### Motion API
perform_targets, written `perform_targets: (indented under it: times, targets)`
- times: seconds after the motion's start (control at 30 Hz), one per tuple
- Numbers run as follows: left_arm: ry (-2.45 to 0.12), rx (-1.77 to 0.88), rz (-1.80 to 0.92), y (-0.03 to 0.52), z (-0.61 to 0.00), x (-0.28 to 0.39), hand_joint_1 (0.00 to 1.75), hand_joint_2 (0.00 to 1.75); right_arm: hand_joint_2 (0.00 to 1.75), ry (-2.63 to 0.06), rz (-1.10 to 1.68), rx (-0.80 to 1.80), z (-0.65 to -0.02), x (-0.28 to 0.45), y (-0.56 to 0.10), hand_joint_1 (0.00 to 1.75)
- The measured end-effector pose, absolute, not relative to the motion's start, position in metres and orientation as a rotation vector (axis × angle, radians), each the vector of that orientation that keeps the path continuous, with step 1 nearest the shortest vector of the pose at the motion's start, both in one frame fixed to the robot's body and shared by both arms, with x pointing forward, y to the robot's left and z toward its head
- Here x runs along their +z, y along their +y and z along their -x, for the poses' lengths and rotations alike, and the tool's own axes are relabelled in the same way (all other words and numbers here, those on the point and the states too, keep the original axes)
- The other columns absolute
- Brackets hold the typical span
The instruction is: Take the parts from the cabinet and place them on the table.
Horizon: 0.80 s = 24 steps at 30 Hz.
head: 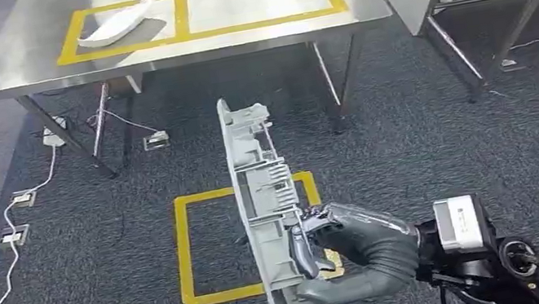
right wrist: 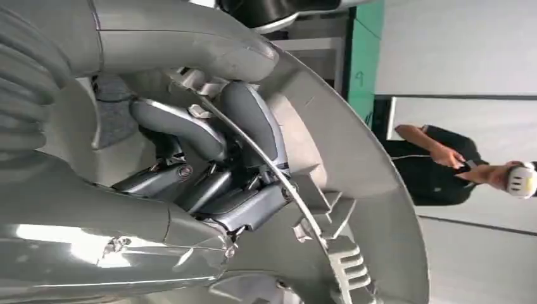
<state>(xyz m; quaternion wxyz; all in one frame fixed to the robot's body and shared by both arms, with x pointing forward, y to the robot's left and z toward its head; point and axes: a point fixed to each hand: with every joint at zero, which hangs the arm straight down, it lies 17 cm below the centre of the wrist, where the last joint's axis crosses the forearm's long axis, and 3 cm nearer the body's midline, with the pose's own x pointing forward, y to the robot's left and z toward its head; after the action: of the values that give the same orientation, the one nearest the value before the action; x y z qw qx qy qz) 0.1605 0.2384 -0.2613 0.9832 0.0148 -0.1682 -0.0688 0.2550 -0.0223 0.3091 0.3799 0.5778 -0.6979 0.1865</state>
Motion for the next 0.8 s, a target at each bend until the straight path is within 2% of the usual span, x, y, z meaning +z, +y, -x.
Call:
perform_targets:
  times: [0.8]
  targets:
    - [-0.342,-0.139,-0.030,0.2386,-0.1661,-0.2599,0.00,1.75,1.75,-1.776,-1.483,0.458,-0.2578,0.3076,-0.0237,1.75]
